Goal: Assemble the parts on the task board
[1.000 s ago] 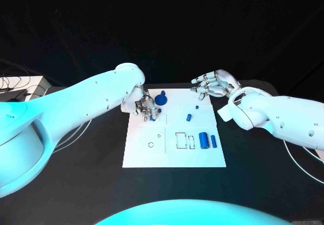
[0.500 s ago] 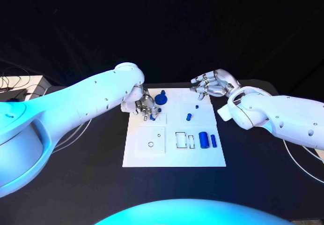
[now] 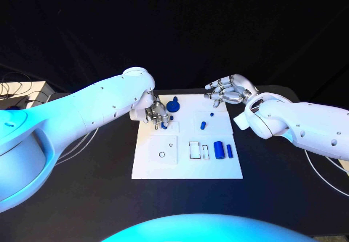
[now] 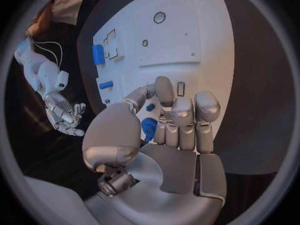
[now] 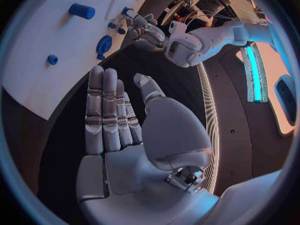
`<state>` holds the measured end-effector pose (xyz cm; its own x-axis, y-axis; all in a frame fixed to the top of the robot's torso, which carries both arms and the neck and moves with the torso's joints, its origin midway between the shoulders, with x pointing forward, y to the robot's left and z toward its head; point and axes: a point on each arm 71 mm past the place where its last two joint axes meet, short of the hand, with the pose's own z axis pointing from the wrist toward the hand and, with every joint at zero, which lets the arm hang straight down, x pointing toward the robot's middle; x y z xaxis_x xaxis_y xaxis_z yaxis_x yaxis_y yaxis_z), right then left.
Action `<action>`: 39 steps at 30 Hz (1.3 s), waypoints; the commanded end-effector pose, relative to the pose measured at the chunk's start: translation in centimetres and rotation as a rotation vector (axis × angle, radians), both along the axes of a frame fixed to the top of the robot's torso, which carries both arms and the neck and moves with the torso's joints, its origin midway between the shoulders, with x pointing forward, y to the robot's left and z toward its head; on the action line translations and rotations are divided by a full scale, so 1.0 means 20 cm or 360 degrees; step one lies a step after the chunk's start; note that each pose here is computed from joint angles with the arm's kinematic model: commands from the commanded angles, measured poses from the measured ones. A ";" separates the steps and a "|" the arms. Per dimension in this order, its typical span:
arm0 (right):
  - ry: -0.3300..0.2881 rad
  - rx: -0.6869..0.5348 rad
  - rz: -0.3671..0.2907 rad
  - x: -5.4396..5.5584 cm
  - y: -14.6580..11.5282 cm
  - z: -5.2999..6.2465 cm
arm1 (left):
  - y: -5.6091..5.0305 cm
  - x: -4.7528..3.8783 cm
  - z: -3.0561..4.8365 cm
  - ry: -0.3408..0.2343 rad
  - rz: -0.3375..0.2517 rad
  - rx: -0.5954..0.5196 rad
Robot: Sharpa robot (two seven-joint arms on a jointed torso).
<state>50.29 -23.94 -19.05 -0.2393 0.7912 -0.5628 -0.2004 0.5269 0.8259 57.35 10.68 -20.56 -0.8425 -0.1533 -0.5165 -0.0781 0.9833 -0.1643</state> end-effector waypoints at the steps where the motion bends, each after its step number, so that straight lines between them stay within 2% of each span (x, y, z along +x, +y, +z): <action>1: -0.0007 -0.0009 0.0031 0.00 0.01 0.00 | 0.01 0.003 0.001 -0.0007 -0.0003 0.0006; 20: -0.0004 -0.0013 0.0035 0.00 0.01 0.00 | 0.01 -0.013 -0.008 0.0081 -0.0079 0.0013; 30: -0.0004 -0.0014 0.0037 0.00 0.01 0.00 | 0.01 -0.010 -0.008 0.0087 -0.0081 0.0014; 39: -0.0006 -0.0015 0.0040 0.00 0.02 0.00 | 0.01 0.005 -0.006 0.0058 -0.0036 0.0006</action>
